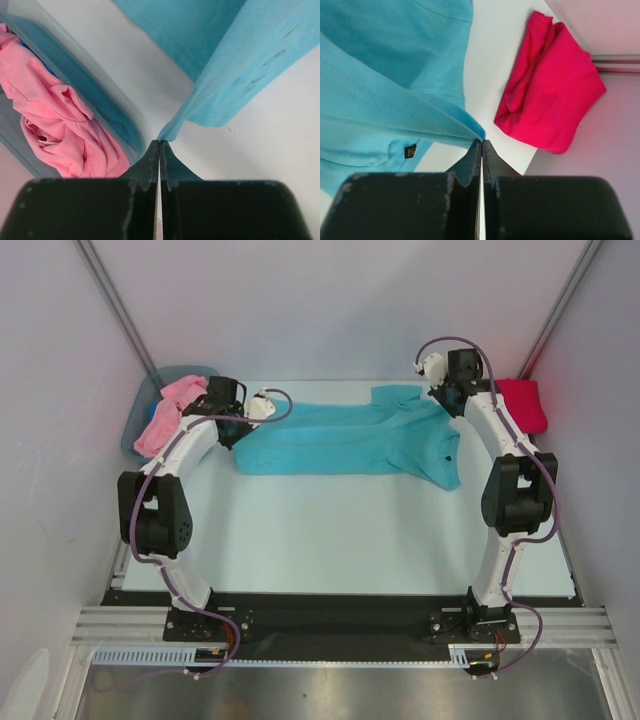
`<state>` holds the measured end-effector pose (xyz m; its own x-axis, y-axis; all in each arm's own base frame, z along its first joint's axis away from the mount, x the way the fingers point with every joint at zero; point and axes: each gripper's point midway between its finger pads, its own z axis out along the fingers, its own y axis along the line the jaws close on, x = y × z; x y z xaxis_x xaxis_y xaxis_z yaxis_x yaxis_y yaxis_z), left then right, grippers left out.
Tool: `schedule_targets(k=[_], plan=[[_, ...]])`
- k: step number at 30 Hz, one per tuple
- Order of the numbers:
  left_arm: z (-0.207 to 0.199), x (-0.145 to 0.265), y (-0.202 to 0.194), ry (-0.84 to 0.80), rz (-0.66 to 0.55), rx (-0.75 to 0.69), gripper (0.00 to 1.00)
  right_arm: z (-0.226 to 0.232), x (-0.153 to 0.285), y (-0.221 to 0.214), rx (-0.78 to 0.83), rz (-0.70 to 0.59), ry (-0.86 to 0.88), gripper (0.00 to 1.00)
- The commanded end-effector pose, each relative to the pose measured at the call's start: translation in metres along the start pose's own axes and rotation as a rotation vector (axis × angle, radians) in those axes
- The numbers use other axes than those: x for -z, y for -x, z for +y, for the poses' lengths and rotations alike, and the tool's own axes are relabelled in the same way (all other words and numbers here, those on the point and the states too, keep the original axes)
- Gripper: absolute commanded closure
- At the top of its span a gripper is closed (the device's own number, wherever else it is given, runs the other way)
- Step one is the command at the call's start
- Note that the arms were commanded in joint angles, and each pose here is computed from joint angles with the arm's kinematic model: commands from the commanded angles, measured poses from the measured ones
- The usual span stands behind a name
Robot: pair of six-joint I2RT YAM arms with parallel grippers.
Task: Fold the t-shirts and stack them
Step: Flatten the tshirt out
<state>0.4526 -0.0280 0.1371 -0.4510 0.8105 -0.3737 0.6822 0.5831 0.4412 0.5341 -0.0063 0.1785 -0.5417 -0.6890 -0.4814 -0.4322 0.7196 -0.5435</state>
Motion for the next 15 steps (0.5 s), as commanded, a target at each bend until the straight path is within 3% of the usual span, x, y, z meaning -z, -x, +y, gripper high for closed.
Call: schedule_targets(k=[1, 9, 15], plan=[[0.02, 0.016, 0.009, 0.061, -0.018, -0.059, 1.0, -0.018, 0.008, 0.01, 0.034, -0.041, -0.063, 1.0], [0.026, 0.019, 0.01, 0.081, -0.016, -0.114, 1.0, -0.01, 0.027, 0.021, 0.044, -0.085, 0.007, 1.0], [0.025, 0.026, 0.011, 0.071, -0.024, -0.181, 1.0, 0.025, 0.052, 0.023, 0.065, -0.096, 0.252, 1.0]])
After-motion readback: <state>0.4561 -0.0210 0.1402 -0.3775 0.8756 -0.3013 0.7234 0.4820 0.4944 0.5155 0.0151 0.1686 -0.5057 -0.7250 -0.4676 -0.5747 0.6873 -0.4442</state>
